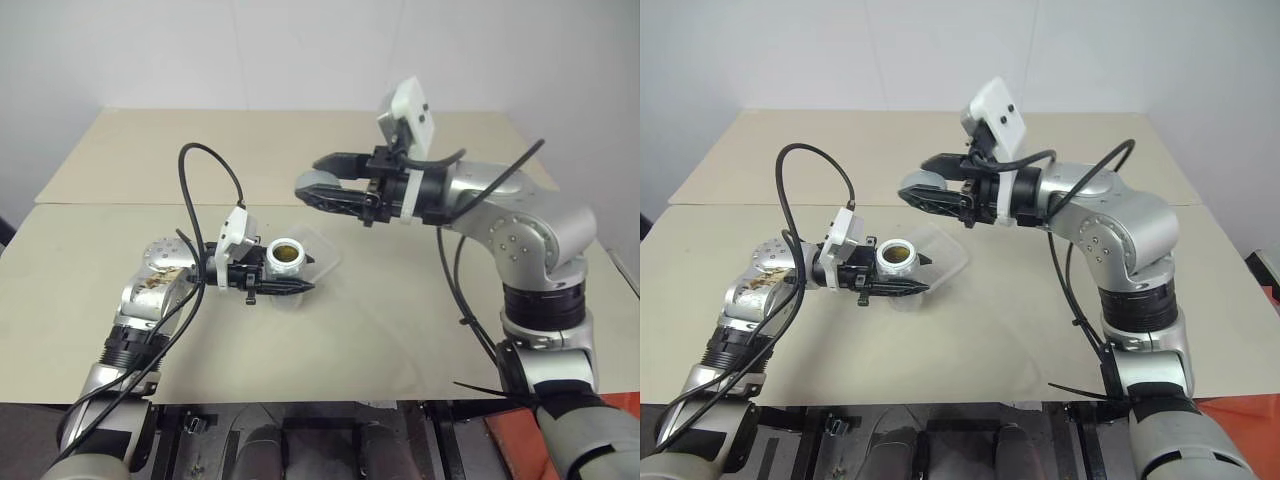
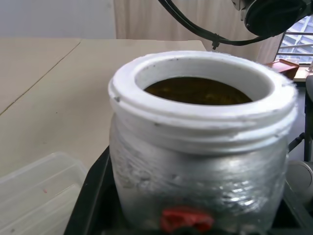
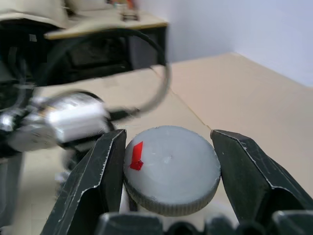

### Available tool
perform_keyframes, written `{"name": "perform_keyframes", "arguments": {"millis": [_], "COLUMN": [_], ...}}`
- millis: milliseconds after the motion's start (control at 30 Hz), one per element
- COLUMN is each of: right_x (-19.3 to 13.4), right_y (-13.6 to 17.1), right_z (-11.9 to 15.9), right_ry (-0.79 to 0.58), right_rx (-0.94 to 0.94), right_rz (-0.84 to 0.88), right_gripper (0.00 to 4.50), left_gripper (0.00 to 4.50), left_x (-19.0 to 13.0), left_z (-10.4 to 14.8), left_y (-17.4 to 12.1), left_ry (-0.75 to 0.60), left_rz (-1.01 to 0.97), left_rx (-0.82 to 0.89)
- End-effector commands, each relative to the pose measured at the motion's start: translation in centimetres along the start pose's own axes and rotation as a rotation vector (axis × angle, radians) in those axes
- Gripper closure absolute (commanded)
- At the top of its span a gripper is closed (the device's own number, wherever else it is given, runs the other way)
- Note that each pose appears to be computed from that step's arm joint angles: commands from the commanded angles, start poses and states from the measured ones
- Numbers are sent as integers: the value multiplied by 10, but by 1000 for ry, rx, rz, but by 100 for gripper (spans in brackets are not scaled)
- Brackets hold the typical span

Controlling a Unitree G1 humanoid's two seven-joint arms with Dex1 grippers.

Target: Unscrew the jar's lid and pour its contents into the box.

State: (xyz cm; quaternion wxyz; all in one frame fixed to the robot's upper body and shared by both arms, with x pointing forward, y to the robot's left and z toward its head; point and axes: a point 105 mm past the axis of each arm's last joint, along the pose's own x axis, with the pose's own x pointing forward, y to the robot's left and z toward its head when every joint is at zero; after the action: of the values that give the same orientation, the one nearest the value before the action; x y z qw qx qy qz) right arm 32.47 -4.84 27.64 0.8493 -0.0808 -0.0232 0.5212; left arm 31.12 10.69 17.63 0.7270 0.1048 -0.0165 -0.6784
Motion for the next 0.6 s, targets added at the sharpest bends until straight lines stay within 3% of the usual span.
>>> {"name": "perform_keyframes", "arguments": {"millis": [33,233,500,600], "right_x": [-19,-35,-41,-44], "right_y": [-20,-41,-46,-41], "right_z": [-16,-94,-156,-158], "right_ry": [0,161,249,250], "right_rx": [-85,-48,-19,-14], "right_rz": [-177,-373,-463,-449], "right_gripper": [179,179,179,84], "left_gripper": [254,254,254,254], "left_x": [-16,-36,-42,-42], "left_z": [20,26,22,20], "left_y": [10,25,28,26], "left_ry": [-30,-18,10,13], "left_rz": [95,229,291,296], "left_rx": [72,104,116,112]}}
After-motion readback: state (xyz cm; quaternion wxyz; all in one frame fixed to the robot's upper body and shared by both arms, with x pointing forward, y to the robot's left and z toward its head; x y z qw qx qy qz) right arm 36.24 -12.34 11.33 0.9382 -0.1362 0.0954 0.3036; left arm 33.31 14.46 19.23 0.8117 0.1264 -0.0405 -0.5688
